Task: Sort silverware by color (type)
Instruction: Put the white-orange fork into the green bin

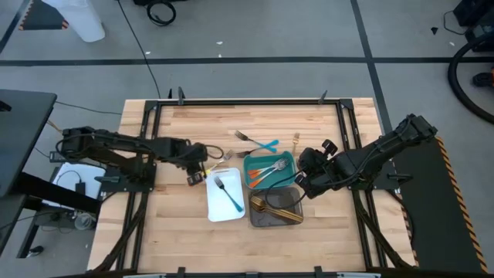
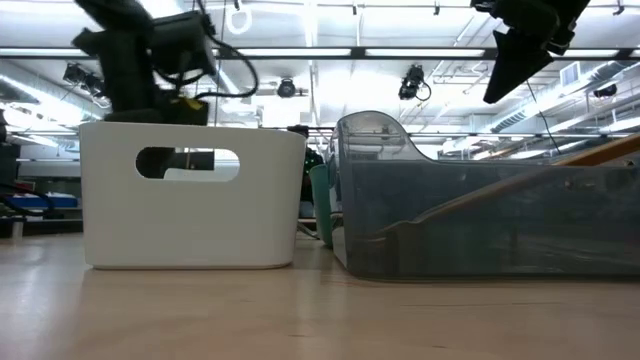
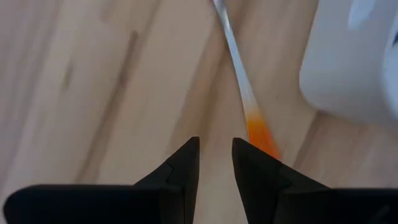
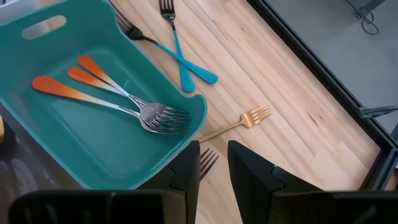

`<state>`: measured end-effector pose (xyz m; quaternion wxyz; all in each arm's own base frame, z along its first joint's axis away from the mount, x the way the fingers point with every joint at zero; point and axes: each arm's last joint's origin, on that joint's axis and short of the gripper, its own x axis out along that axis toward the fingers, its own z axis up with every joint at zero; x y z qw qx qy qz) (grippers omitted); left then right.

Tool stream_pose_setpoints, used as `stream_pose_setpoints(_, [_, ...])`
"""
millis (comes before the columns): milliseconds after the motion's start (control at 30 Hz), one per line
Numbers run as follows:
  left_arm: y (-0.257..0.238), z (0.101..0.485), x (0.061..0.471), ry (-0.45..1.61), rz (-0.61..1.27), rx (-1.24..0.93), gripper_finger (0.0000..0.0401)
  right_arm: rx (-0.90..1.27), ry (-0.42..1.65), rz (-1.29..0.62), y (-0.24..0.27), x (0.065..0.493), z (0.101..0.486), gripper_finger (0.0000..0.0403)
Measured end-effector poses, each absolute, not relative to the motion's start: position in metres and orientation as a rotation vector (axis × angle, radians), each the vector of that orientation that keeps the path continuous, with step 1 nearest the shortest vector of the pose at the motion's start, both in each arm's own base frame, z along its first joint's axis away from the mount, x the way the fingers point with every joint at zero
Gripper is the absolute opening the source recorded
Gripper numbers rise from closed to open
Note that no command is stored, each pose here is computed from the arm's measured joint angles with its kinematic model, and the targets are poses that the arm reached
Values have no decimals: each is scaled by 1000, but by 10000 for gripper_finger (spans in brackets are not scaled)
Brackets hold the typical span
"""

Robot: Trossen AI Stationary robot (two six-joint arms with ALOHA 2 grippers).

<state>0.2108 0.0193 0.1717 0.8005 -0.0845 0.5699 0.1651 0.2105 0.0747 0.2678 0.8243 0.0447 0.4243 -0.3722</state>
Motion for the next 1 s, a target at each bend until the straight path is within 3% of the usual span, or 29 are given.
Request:
stream_pose_setpoints(467, [-27,156,210,1148,211,-74,103,100,897,-789,75,211,268,93])
stream_pose_setpoints(1000, [-28,134,216,1196,377,-56,103,99,897,-786,75,211,268,93])
